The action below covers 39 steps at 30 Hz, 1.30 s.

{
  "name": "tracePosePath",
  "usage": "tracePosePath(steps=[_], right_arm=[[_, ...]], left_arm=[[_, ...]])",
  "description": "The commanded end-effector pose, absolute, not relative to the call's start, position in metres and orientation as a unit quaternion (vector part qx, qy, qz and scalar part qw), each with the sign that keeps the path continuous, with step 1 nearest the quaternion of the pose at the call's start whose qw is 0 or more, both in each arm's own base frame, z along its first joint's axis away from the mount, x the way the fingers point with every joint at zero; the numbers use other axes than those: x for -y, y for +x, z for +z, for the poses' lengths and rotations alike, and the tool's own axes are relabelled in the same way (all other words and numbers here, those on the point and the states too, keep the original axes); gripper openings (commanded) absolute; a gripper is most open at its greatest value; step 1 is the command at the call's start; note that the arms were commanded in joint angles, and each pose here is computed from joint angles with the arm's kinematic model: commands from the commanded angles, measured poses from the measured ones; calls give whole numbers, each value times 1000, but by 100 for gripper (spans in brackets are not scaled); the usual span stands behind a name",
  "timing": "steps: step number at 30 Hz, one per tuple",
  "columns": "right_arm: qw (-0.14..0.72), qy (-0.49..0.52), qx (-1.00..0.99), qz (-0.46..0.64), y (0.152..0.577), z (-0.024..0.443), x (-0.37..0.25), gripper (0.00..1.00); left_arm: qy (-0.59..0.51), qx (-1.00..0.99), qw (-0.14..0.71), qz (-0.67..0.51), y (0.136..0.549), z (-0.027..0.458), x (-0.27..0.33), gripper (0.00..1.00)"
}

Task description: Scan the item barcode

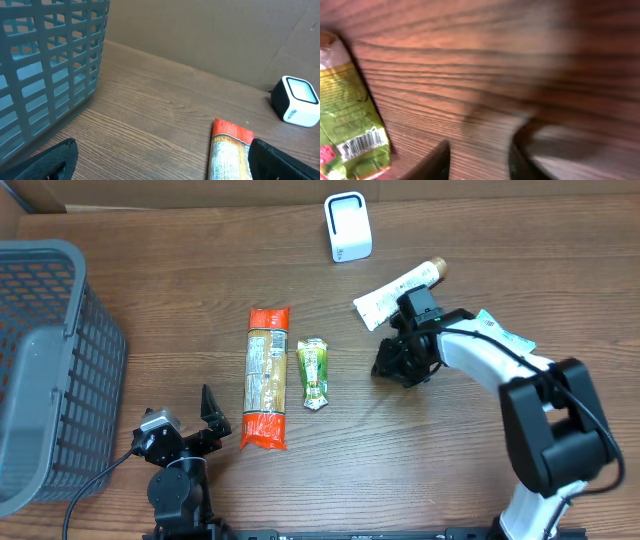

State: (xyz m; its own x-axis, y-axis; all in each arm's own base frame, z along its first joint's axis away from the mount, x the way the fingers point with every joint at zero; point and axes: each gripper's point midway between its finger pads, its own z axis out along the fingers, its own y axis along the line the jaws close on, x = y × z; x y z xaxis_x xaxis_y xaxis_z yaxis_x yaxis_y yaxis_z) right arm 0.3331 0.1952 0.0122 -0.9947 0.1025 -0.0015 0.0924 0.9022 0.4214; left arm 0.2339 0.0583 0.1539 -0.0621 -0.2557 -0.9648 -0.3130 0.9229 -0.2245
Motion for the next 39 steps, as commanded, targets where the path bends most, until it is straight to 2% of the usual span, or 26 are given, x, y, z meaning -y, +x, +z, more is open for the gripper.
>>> tracePosePath(steps=[1,4,5,7,13,20,27,30,34,38,39], right_arm=[[117,124,-964,204,375,55,-165,68],[189,180,-944,200,412,67,-149,91],[241,185,-930,208,437,76,-148,93],[289,184,-915,212,459,82,-150,90],[340,236,-891,185,487,63,-147,82],[342,260,-894,123,509,41,-134,100],[349,259,-894,113,547,45,-143,100],[328,259,-903,100,552,26,-144,100],[282,259,-921,73,538,-12,-141,100],[238,253,-937,44,516,-28,-134,87],[229,242,-942,38,512,-31,-134,79]], left_arm=[[-191,-726,660,30,233,156,-59,100],[-191,-726,660,30,233,156,-59,100],[-191,-726,660,30,233,156,-59,100],[-191,-726,660,30,233,156,-59,100],[-191,-726,660,30,233,156,-59,100],[-191,-726,660,30,233,156,-59,100],[-191,-726,660,30,233,156,-59,100],[-191,-726,660,30,233,156,-59,100],[-191,-726,660,30,233,156,-59,100],[-191,-726,660,30,233,156,-59,100],[-191,-726,660,30,233,156,-59,100]])
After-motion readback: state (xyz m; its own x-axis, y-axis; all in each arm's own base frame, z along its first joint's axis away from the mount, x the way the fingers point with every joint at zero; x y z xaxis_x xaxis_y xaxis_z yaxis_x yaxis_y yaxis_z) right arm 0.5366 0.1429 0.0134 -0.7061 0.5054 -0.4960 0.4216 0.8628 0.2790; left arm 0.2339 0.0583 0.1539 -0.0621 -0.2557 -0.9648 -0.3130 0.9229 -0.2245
